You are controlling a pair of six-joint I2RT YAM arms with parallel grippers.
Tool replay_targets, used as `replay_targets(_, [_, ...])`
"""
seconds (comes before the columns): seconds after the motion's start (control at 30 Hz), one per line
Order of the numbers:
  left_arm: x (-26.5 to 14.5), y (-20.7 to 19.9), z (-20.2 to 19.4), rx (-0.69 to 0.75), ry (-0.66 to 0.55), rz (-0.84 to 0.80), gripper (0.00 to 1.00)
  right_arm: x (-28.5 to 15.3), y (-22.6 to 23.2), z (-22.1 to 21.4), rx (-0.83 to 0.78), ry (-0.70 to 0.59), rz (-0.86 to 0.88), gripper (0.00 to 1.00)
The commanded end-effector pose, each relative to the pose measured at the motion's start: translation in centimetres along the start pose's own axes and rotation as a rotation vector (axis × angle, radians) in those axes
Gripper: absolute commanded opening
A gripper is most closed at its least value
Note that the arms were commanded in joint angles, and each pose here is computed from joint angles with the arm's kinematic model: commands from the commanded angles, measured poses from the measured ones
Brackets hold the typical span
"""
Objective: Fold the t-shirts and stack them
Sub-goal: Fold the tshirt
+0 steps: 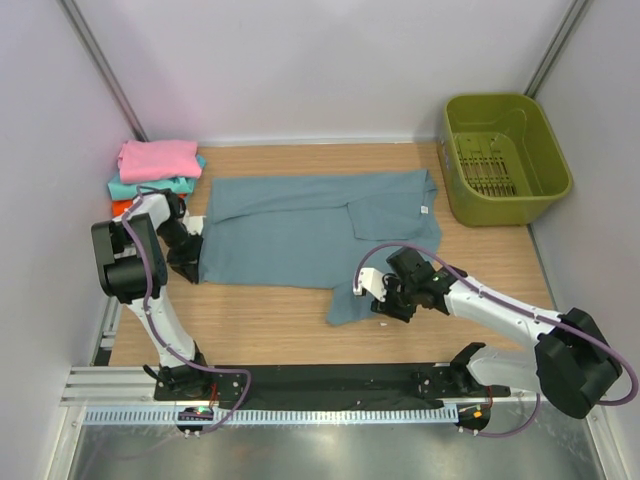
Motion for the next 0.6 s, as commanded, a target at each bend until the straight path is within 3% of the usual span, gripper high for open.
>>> replay_targets(0.0, [0.0,-0.9,-0.3,-0.032,-0.01,-0.059,0.11,-0.4,-0.4,0.9,0.004,-0.061,-0.043,0.49])
replay_targets(0.1, [0.1,-1.1,-0.6,-0.042,-0.006,-0.068,0.0,-0.5,-0.4,0.9,0.006,-0.063,-0.051,0.49])
replay_targets(0.57, [-0.9,-0.9,-0.6,-0.034,-0.016,-0.036,0.0,0.5,-0.6,1.5,-0.009,-0.098,-0.043,0.5])
Point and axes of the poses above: each gripper's point midway between its finger pads, its own x axis out along the fingers, its own y axis along the line the jaws close on, z = x × y, the point moved 6 cm from there along -x, back along the fingers, and after that the axes turned 7 degrees about x, right-handed, at the moved point
